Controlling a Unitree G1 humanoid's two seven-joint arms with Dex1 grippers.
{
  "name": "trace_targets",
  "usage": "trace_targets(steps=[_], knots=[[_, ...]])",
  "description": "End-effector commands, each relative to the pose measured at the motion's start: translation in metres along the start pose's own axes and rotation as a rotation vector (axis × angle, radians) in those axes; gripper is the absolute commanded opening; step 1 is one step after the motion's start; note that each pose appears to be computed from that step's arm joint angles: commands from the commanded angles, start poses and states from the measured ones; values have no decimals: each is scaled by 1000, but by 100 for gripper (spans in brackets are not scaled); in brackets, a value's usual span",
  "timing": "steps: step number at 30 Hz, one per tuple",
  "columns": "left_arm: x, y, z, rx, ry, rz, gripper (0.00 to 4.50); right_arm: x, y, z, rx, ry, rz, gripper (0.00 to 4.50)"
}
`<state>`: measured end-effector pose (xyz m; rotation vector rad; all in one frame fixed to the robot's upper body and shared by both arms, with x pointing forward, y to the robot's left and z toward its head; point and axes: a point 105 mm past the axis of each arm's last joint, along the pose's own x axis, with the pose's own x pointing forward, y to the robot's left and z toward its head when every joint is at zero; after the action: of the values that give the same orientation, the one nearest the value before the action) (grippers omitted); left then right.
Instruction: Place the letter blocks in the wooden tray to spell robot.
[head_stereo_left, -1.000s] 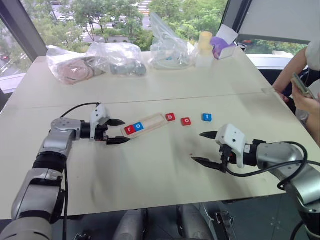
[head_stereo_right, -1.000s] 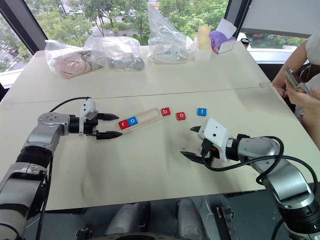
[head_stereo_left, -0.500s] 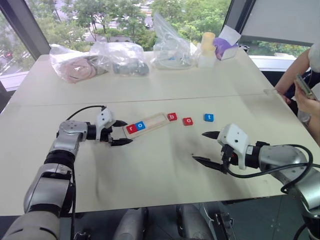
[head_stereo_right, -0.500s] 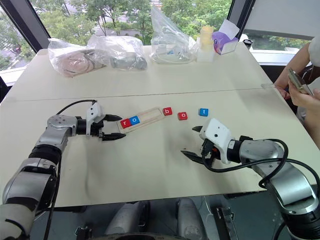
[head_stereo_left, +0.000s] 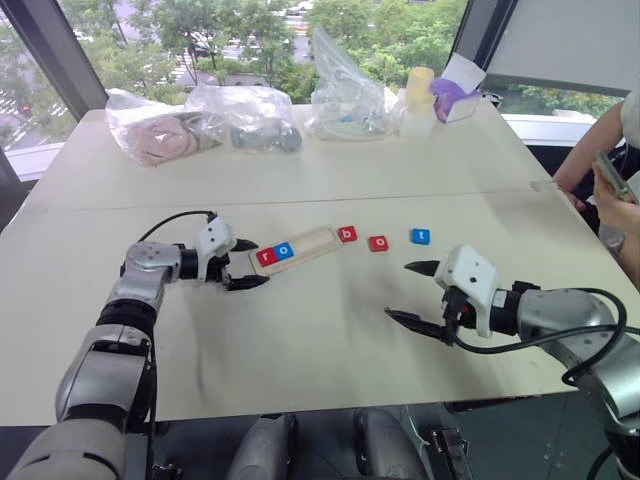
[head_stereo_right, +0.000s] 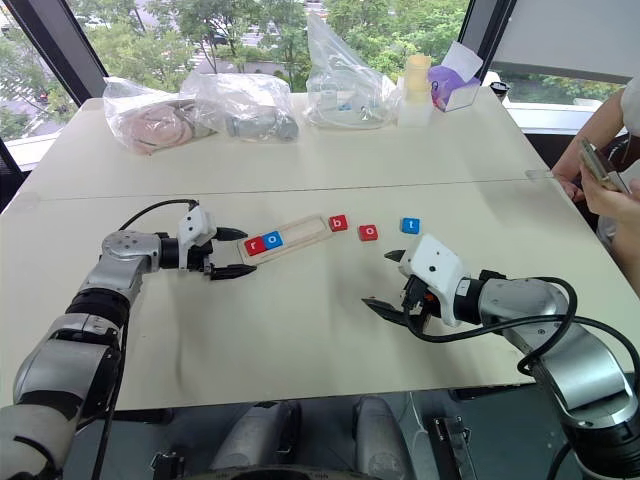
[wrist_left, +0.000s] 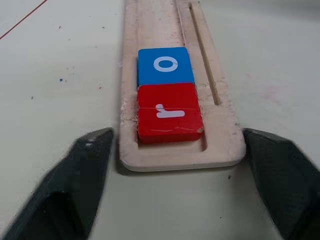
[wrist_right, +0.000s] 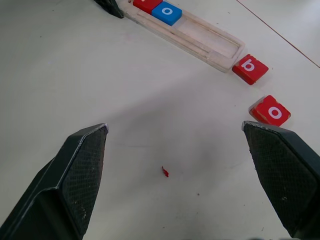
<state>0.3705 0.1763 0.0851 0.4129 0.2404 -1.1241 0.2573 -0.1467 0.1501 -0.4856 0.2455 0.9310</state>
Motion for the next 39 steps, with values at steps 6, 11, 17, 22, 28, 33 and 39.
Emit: trace_targets(steps=[6, 11, 17, 22, 28, 33, 39], knots=[[0, -9, -20, -26, 69, -15, 312, -2, 1, 14, -56, -28, -1, 450], [0, -17, -22, -18, 72, -49, 312, -2, 2, 13, -56, -27, 0, 450], [-10, -46, -22, 5, 61, -183, 312, -2, 1, 13, -61, -21, -4, 450], [-12, -70, -18, 24, 50, -266, 312, -4, 1, 12, -61, -13, -1, 450], [-1, -94, -5, 62, 22, -349, 312, -5, 0, 11, -64, -5, 5, 450], [10, -101, 1, 79, 9, -366, 312, -5, 0, 11, -68, -3, 10, 450], [20, -106, 1, 103, 13, -387, 312, -6, 2, 11, -67, 0, 14, 450]])
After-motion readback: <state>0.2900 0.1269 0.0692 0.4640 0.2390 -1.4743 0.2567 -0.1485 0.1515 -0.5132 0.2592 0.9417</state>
